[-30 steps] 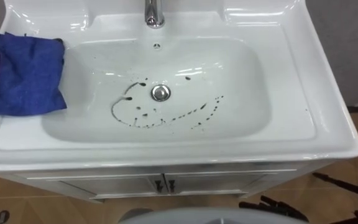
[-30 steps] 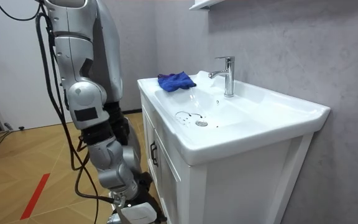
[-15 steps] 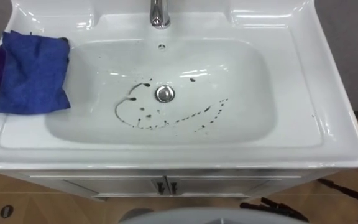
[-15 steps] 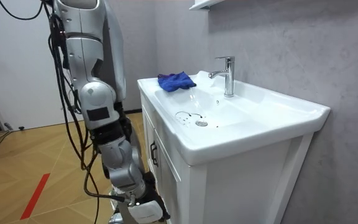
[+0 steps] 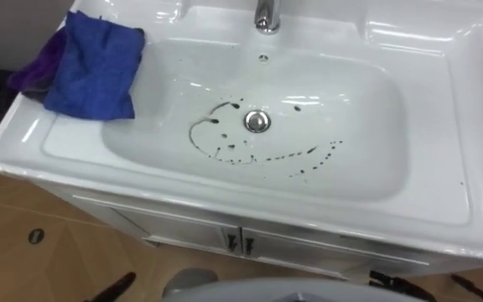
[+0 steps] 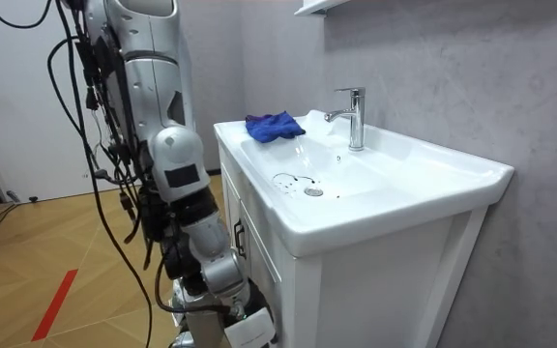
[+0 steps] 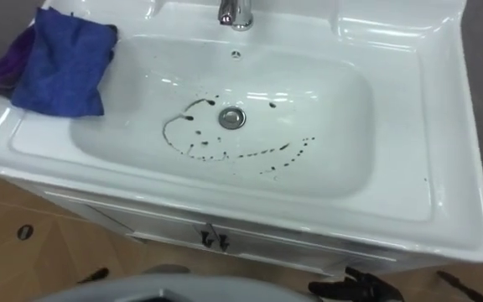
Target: Wipe basin
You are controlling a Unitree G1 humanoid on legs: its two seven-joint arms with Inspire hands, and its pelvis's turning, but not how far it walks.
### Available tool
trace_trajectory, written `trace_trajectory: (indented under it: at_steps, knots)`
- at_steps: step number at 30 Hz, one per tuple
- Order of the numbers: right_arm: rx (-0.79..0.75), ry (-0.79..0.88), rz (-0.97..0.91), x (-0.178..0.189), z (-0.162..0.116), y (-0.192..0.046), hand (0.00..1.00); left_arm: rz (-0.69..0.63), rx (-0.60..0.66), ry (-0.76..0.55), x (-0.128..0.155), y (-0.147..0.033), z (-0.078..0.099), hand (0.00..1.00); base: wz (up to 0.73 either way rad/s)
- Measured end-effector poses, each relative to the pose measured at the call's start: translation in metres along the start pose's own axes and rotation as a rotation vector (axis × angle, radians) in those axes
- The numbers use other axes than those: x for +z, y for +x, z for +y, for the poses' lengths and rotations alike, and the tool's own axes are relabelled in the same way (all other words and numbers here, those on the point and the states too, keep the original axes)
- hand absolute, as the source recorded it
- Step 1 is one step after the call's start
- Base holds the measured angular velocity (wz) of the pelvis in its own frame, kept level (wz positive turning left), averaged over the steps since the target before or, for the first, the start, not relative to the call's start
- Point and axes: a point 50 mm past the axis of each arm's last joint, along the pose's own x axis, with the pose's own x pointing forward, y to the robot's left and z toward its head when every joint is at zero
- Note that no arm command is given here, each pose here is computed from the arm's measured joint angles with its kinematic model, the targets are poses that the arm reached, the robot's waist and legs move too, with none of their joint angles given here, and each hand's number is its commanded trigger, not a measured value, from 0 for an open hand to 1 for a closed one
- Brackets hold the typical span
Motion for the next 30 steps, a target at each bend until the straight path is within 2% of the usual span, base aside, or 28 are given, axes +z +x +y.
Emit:
trace_trajectory:
  at_steps: [9, 13, 16, 26, 30]
  knots:
    - [-0.098, 0.005, 0.026, -0.012, -0.023, -0.009, 0.00, -0.384, 0.047, -0.134, 0.081, -0.008, -0.016, 0.00, 0.07]
    - [-0.122, -0.007, 0.042, -0.018, -0.027, -0.012, 0.00, -0.597, 0.076, -0.194, 0.130, -0.027, -0.027, 0.00, 0.00]
    - [-0.130, -0.016, 0.039, -0.020, -0.031, -0.014, 0.00, -0.739, 0.113, -0.244, 0.158, -0.046, -0.029, 0.00, 0.00]
    - [-0.163, -0.079, 0.051, -0.026, -0.036, -0.018, 0.00, -0.959, 0.237, -0.387, 0.195, -0.089, -0.038, 0.00, 0.00]
    - [-0.162, -0.091, 0.049, -0.026, -0.035, -0.018, 0.00, -1.107, 0.265, -0.415, 0.209, -0.114, -0.045, 0.00, -0.06]
